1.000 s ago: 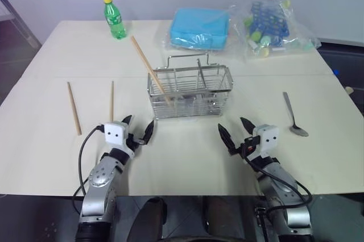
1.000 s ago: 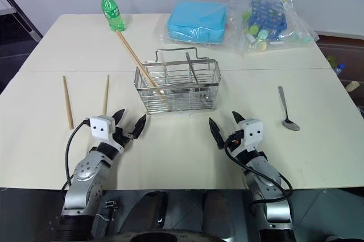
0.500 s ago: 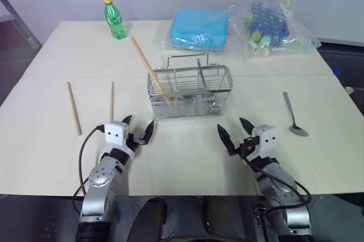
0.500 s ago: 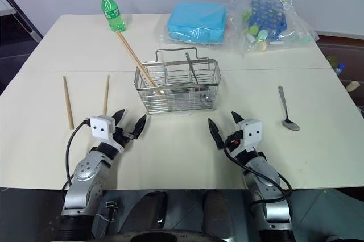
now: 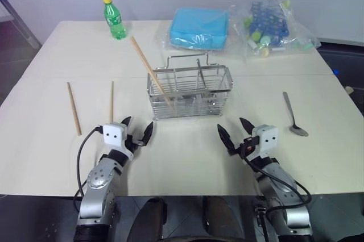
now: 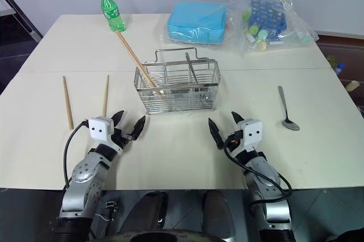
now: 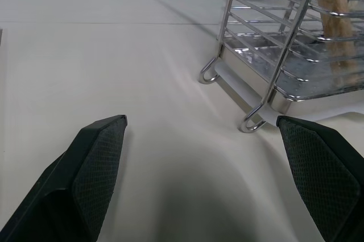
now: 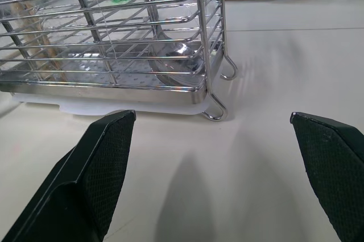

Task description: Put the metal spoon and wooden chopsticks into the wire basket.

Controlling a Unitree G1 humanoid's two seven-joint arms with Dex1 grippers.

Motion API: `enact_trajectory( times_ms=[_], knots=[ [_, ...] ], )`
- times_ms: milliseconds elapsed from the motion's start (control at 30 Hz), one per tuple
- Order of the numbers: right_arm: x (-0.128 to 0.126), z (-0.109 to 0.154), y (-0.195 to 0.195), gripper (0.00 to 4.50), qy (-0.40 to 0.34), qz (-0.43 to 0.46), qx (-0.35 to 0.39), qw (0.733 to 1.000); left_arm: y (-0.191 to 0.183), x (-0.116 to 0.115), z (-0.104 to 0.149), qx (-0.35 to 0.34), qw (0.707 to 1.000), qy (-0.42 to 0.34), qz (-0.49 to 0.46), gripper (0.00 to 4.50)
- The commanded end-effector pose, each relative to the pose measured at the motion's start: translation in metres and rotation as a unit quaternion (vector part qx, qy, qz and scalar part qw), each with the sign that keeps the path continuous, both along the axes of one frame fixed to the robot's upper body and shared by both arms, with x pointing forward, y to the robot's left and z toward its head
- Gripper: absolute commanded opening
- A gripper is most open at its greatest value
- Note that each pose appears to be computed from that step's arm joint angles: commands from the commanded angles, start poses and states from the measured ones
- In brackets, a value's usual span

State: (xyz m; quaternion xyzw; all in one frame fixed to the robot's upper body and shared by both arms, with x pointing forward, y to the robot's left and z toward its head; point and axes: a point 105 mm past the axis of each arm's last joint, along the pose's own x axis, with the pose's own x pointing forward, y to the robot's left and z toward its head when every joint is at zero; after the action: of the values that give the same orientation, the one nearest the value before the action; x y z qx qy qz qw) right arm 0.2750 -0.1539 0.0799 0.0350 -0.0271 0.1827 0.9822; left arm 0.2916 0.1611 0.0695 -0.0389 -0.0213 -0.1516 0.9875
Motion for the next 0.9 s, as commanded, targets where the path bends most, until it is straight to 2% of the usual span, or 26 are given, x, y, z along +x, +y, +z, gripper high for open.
enact_trajectory(
  times_ms=[33, 333, 633, 767, 900],
  knots=[
    [0.0, 0.011, 0.001, 4.5, -0.021, 0.003, 0.002, 1.0, 0.004, -0.002, 0.009, 0.003, 1.0, -0.016, 0.006, 4.43],
    [0.004, 0.019, -0.009, 4.5, -0.034, -0.014, -0.013, 0.999, -0.007, -0.004, 0.013, 0.002, 1.0, -0.026, -0.013, 4.43],
    [0.018, 0.045, -0.025, 4.5, -0.056, -0.004, -0.043, 0.998, -0.118, -0.039, 0.014, 0.029, 0.984, -0.036, -0.173, 4.43],
    [0.019, 0.046, -0.023, 4.5, -0.056, 0.001, -0.043, 0.998, -0.183, -0.077, -0.002, 0.039, 0.961, -0.014, -0.273, 4.43],
    [0.019, 0.045, -0.022, 4.5, -0.054, 0.004, -0.041, 0.998, -0.22, -0.107, -0.014, 0.052, 0.946, -0.006, -0.32, 4.43]
  ],
)
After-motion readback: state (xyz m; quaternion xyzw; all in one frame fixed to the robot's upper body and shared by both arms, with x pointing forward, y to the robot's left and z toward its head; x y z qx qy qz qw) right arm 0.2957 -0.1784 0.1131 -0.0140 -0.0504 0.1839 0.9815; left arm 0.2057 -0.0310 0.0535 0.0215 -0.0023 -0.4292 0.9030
